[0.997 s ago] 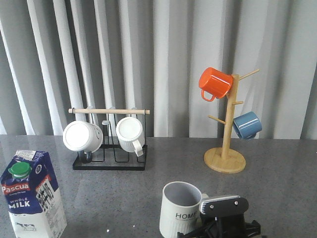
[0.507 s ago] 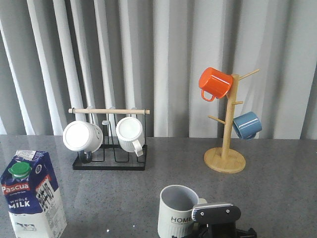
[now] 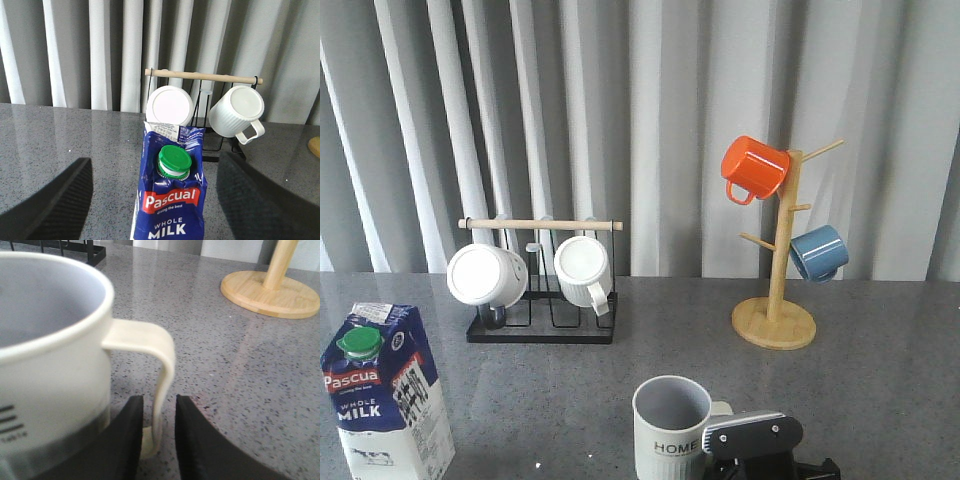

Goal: Place milk next to cup

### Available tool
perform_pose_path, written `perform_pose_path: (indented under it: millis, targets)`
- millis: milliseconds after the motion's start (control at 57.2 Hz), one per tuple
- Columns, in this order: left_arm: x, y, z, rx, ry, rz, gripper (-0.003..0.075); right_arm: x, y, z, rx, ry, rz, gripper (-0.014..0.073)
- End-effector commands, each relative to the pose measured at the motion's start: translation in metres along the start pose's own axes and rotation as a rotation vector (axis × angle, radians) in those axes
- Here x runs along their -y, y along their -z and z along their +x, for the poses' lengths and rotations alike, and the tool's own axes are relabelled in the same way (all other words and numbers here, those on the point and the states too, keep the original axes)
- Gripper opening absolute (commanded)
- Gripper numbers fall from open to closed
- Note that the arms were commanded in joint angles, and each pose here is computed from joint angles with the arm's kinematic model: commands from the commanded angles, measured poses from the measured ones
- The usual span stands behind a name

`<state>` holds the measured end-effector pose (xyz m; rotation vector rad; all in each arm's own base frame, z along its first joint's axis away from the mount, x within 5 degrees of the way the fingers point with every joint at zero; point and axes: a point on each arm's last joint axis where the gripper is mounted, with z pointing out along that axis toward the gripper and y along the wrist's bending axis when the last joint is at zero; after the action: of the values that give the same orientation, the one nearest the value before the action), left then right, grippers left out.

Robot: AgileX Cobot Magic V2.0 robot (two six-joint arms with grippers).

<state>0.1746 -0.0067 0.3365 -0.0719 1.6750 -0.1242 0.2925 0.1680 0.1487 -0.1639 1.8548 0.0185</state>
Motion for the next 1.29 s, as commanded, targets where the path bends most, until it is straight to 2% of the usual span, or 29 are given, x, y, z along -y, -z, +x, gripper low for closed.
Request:
perform_pose_path:
  millis: [0, 402, 612, 769, 979, 1119, 1276]
  targets:
    - [0.004, 0.002, -0.018, 0.106, 0.012, 0.031, 0.0513, 0.004, 0.009, -0.023, 0.11, -0.008, 0.006, 0.0227]
    - [0.004, 0.002, -0.018, 0.106, 0.012, 0.031, 0.0513, 0.016, 0.054, -0.034, 0.169, 0.025, -0.069, 0.0239]
    - [0.004, 0.002, -0.018, 0.106, 0.012, 0.031, 0.0513, 0.036, 0.087, -0.053, 0.249, 0.081, -0.145, 0.0238]
    - [0.004, 0.002, -0.018, 0.106, 0.012, 0.031, 0.0513, 0.059, 0.102, -0.07, 0.229, 0.155, -0.195, 0.0238]
    - [0.004, 0.002, -0.018, 0.106, 0.012, 0.031, 0.0513, 0.102, 0.124, -0.089, 0.244, 0.055, -0.153, 0.0238]
    - [0.004, 0.002, -0.018, 0.106, 0.012, 0.031, 0.0513, 0.133, 0.142, -0.101, 0.299, -0.007, -0.067, 0.0238]
    - [0.004, 0.002, -0.018, 0.106, 0.012, 0.031, 0.0513, 0.152, 0.167, -0.11, 0.356, -0.042, 0.008, 0.023]
